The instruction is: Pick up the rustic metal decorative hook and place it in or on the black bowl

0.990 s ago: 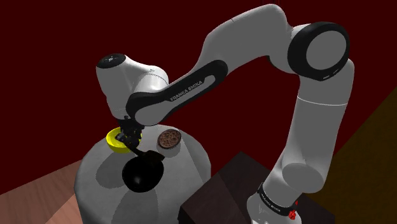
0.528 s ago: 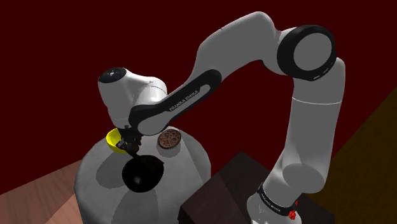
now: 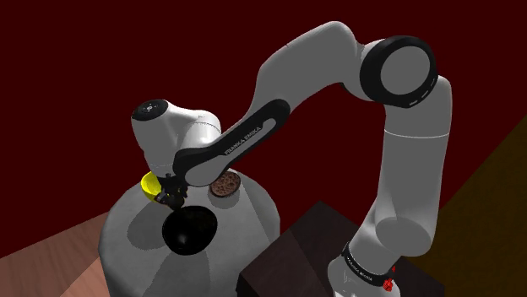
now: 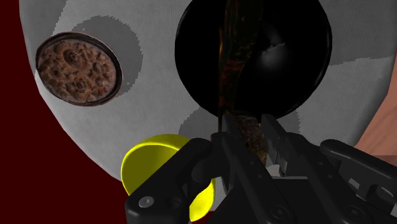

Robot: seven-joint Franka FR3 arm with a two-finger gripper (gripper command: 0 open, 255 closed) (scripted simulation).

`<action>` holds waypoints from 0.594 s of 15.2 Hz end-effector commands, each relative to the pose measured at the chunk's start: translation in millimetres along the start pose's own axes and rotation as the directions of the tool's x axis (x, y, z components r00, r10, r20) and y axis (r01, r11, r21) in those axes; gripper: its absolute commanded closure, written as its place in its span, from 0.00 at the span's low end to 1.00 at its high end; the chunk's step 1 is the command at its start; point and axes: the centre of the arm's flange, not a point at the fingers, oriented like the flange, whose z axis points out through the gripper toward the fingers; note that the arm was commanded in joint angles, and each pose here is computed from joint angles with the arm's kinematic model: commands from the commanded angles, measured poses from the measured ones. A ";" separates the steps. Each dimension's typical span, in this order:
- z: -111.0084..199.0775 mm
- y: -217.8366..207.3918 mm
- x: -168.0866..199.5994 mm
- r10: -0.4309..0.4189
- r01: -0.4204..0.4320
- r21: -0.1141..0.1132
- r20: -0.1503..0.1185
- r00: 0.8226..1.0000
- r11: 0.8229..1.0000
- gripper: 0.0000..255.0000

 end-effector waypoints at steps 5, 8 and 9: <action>0.0 -0.1 0.0 0.000 0.000 0.000 0.000 1.000 1.000 0.00; 0.0 -0.1 0.1 0.000 0.000 0.000 0.000 1.000 1.000 0.00; -13.2 -0.1 0.1 0.000 0.000 0.000 0.000 1.000 1.000 0.00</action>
